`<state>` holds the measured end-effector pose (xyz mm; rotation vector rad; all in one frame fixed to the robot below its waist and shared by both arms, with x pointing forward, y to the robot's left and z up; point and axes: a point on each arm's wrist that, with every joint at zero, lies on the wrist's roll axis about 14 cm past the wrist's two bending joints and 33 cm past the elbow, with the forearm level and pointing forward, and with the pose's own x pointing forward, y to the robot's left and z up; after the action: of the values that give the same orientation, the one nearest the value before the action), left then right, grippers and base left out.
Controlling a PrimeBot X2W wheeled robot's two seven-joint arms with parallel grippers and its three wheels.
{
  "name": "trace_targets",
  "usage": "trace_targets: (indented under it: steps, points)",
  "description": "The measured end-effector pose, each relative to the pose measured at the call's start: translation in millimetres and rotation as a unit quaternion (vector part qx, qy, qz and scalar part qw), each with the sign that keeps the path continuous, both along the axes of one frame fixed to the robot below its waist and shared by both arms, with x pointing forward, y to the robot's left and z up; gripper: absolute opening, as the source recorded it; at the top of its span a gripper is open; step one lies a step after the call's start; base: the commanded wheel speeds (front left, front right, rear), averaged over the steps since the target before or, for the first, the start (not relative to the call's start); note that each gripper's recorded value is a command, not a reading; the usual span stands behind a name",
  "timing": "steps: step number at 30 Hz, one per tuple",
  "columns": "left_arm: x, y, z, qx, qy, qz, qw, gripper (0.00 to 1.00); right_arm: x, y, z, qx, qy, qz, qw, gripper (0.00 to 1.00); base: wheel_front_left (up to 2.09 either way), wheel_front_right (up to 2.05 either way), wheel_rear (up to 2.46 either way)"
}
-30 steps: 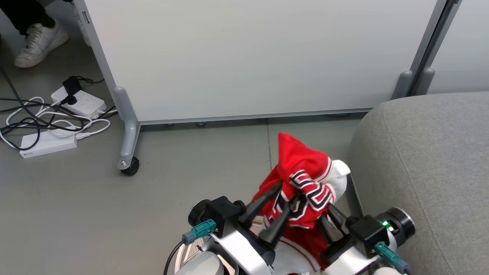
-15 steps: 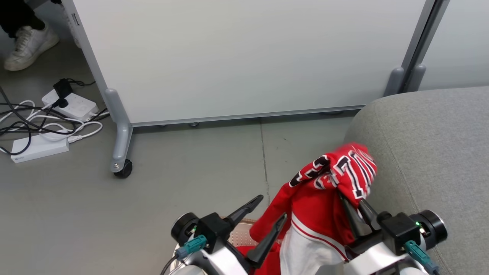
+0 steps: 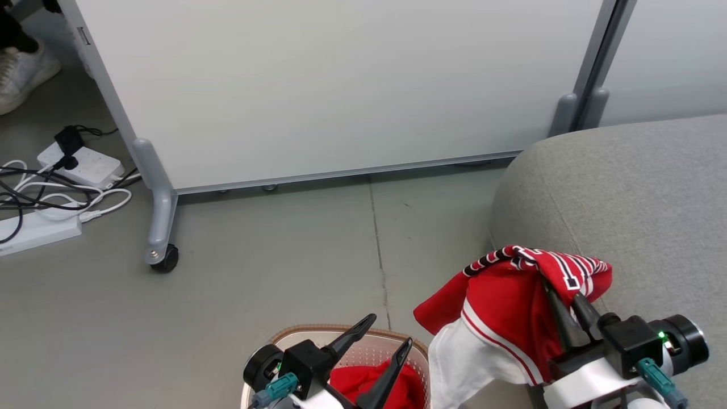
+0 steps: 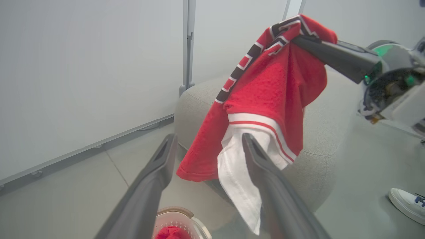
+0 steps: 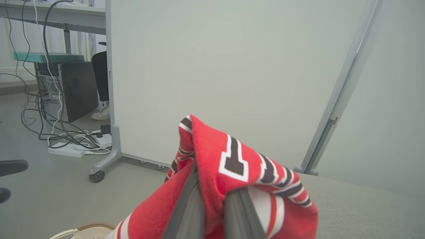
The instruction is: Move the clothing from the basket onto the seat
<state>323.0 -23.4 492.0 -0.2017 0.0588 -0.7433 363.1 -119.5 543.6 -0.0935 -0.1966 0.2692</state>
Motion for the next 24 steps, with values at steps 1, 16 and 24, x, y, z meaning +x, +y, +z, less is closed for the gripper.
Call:
trace_targets:
  steps: [1,16,24]
  points:
    - [0,-1,0,-0.001,0.001,-0.002,1.0,1.0,0,-4,0,-0.002,-0.001,-0.005,1.0,0.0,0.0,0.0,0.0]
    - [-4,-42,-9,-0.006,0.018,-0.077,0.997,1.0,-1,-116,27,-0.117,-0.037,-0.12,0.985,0.0,0.0,0.0,0.0]
    - [20,-57,-29,-0.003,0.035,-0.118,0.992,1.0,23,-184,51,-0.201,-0.047,-0.183,0.961,0.0,0.0,0.0,0.0]
